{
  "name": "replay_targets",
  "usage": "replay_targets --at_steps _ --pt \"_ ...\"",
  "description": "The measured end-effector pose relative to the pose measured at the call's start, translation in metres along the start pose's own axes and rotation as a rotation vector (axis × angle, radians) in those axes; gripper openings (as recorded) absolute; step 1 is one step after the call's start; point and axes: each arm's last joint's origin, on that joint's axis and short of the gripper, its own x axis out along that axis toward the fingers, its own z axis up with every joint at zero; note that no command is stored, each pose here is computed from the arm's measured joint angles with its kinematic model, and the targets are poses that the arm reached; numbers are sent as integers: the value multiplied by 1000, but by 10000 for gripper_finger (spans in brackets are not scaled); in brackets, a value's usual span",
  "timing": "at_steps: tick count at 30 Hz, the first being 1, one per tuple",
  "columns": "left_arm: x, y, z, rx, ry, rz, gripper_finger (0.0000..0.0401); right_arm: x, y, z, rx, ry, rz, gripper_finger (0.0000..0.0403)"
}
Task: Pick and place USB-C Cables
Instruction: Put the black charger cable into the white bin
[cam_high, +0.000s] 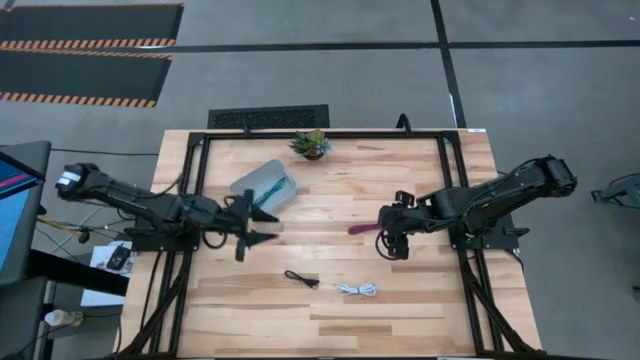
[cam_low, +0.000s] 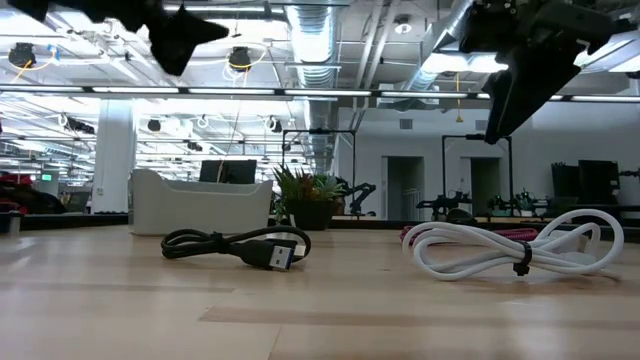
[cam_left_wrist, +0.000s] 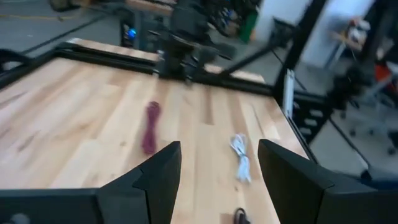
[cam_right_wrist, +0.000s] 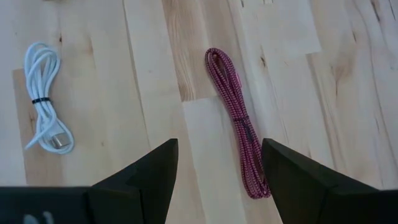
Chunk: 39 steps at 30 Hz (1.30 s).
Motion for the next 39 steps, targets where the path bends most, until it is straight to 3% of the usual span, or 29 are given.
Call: replay_targets --at_steps 7,15,22,39 --pt "29 -30 -4 43 143 -51 203 0 0 0 1 -3 2 255" --pt "40 -46 -16 -9 234 -75 203 0 2 4 20 -39 17 255" --pt "37 -49 -23 -36 278 -32 203 0 3 7 28 -69 30 255" --pt "34 -54 -26 -32 304 -49 203 -2 6 16 62 -161 73 255"
